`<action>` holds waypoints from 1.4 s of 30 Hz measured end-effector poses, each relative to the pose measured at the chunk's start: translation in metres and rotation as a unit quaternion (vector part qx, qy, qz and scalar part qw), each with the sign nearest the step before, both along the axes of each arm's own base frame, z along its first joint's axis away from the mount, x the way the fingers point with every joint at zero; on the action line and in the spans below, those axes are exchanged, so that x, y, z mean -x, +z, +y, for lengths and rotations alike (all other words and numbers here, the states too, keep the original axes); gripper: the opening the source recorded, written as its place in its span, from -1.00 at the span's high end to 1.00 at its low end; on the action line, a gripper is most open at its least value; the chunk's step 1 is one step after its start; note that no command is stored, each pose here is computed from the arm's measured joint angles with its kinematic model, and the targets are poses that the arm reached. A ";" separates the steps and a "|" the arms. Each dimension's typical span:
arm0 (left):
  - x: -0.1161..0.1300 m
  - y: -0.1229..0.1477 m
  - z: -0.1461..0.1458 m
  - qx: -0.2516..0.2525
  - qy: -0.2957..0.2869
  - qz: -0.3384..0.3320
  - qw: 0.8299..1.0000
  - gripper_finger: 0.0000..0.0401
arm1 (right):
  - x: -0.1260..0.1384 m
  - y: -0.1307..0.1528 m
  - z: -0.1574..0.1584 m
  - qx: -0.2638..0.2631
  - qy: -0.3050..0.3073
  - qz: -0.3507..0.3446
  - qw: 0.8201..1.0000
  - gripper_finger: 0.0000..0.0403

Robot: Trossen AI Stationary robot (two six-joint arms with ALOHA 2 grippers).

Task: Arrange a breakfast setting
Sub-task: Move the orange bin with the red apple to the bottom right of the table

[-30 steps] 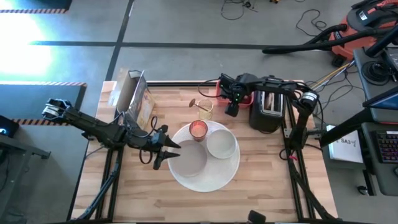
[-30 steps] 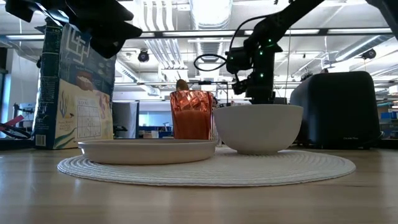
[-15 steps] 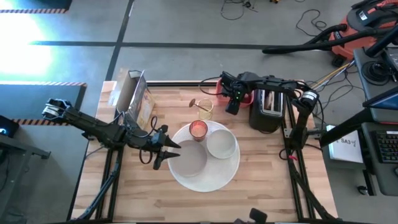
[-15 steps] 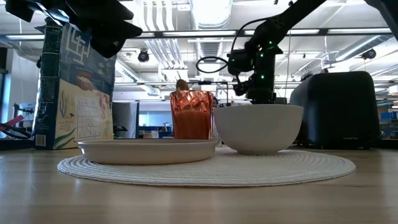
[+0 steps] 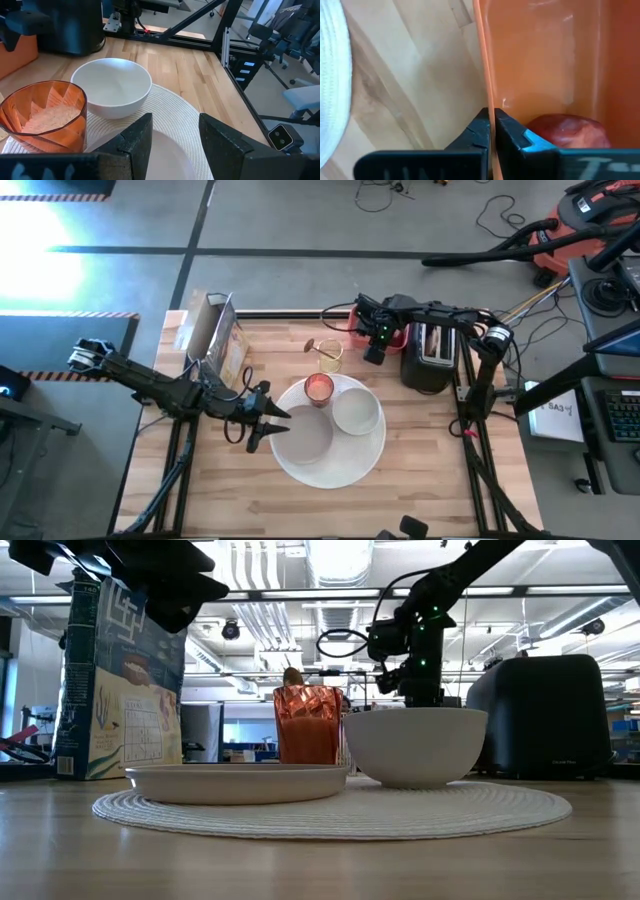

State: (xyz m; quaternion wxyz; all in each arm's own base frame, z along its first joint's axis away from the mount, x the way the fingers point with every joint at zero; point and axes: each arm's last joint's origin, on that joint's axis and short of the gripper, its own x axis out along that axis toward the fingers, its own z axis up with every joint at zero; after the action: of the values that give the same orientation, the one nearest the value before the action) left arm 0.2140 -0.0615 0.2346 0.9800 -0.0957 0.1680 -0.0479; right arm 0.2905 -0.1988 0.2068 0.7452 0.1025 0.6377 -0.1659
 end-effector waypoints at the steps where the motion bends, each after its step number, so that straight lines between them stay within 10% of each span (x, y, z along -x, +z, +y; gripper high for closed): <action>1: 0.000 0.000 0.000 0.000 0.000 0.000 1.000 0.27 | 0.000 0.000 0.000 -0.001 0.000 0.000 1.000 0.96; 42: 0.000 0.000 0.000 0.001 -0.005 0.002 1.000 0.27 | -0.022 0.088 0.018 0.018 0.028 -0.027 0.999 0.96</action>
State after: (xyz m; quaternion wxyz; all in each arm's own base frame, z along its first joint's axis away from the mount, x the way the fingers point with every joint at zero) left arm 0.2139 -0.0618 0.2344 0.9793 -0.0962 0.1703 -0.0529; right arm 0.3122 -0.1804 0.2947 0.7680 0.0758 0.6172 -0.1534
